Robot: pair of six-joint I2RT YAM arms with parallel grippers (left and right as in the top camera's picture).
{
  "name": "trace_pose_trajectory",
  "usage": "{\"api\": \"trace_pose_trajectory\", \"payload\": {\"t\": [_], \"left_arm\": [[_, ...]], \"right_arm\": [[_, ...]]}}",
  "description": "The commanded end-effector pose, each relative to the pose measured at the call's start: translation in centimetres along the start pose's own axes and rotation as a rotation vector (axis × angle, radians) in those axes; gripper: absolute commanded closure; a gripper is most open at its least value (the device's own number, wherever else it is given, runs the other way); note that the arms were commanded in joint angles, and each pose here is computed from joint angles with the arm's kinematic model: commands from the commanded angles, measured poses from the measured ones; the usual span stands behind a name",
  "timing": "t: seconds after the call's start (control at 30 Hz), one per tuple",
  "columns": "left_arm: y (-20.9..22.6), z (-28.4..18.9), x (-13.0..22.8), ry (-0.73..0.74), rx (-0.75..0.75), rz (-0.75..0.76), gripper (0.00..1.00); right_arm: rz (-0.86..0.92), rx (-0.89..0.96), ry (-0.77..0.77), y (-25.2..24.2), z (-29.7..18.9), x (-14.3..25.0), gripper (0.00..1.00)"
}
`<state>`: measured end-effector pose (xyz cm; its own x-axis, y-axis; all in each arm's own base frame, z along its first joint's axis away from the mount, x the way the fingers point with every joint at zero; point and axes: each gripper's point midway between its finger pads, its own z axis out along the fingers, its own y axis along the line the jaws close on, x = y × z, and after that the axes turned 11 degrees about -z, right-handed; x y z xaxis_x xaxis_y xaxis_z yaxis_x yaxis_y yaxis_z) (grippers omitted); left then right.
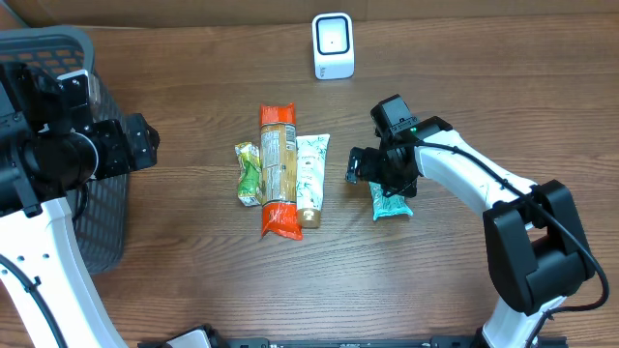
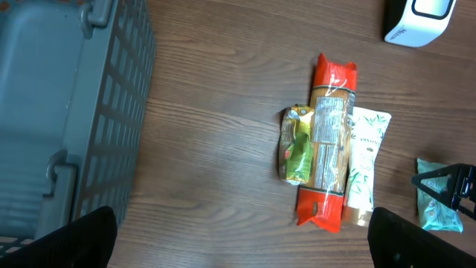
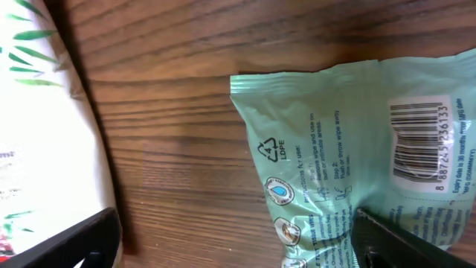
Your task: Scan the item barcode
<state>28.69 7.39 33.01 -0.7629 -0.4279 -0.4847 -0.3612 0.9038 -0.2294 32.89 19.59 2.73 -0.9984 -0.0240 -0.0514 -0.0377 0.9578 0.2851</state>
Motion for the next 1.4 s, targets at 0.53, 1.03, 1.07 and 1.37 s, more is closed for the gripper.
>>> {"api": "trace_pose_trajectory", "payload": {"t": [0.53,1.03,1.07,1.37], "left_arm": [[-0.1,0.0,-0.1,0.000,0.010,0.016,0.00],[-0.1,0.0,-0.1,0.000,0.010,0.016,0.00],[-0.1,0.0,-0.1,0.000,0.010,0.016,0.00],[-0.1,0.0,-0.1,0.000,0.010,0.016,0.00]], "right_arm": [[-0.055,0.205,-0.122,-1.8,-9.0,-2.4,0.00],[0.252,0.464,-0.137,-13.5,-5.2,0.2,0.82],[0.247,0.443,-0.134,-13.6,-4.7,0.3,0.83],[-0.064,0.091,-0.243,-7.2,-2.7,-3.9,0.83]]}}
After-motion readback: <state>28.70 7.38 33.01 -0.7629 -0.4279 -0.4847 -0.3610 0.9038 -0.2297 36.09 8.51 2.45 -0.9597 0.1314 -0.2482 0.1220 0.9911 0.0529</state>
